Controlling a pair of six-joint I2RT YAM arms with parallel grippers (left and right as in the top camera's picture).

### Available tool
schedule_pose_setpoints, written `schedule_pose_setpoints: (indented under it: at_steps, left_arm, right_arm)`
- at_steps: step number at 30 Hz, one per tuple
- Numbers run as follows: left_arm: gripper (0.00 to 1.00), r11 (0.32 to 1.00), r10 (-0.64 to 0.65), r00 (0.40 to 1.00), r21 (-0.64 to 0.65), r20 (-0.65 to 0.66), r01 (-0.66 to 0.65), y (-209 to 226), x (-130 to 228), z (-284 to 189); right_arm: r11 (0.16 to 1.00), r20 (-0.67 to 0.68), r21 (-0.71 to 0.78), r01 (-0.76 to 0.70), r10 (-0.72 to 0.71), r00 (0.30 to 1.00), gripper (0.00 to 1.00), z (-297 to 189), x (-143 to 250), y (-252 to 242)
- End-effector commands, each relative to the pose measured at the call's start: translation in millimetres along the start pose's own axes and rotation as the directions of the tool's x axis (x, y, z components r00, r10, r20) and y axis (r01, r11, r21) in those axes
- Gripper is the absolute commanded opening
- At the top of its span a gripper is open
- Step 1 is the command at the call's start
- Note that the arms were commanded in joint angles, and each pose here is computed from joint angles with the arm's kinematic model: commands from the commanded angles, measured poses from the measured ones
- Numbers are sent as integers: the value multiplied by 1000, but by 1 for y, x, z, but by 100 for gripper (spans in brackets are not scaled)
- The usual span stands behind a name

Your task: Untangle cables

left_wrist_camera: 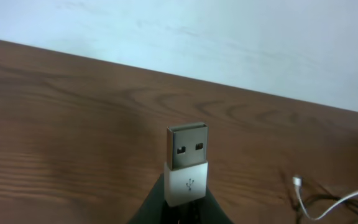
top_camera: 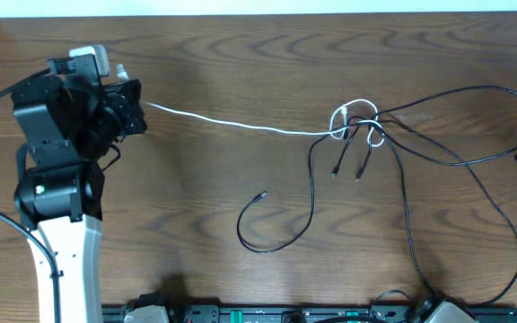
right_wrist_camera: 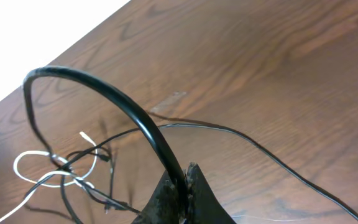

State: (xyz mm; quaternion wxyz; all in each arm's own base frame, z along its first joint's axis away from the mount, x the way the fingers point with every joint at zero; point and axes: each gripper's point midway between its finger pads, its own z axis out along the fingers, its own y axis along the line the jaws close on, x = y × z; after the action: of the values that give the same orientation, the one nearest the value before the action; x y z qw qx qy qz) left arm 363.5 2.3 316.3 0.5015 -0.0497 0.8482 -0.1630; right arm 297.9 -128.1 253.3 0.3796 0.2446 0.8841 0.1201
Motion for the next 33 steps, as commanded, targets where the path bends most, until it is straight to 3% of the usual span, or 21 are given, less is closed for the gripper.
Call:
schedule_pose_setpoints:
  at_steps: [1,4,6,11,23,33]
  left_arm:
    - [9,988,16,1000,156,-12,-14,-26,-4,-2]
    - [17,964,20,999,267,-32,-11,-46,0,-6]
    - [31,939,29,999,345,-46,-11,-61,3,-9]
    - [47,882,80,992,471,-101,-23,-102,22,-12]
    - [48,758,280,935,648,-216,-77,-175,85,20]
    - [48,665,435,835,746,-338,-44,-220,169,70]
  right_arm:
    - [997,-6,-72,16,-16,1000,1,-1,3,20]
    - [994,-23,-100,46,-48,999,1,2,7,33]
    - [990,-37,-125,70,-75,996,1,5,12,45]
    - [945,-73,-291,147,-176,982,1,9,29,99]
    - [793,-100,-585,171,-280,955,1,-9,57,171]
    - [739,-72,-652,171,-285,956,1,-27,58,186]
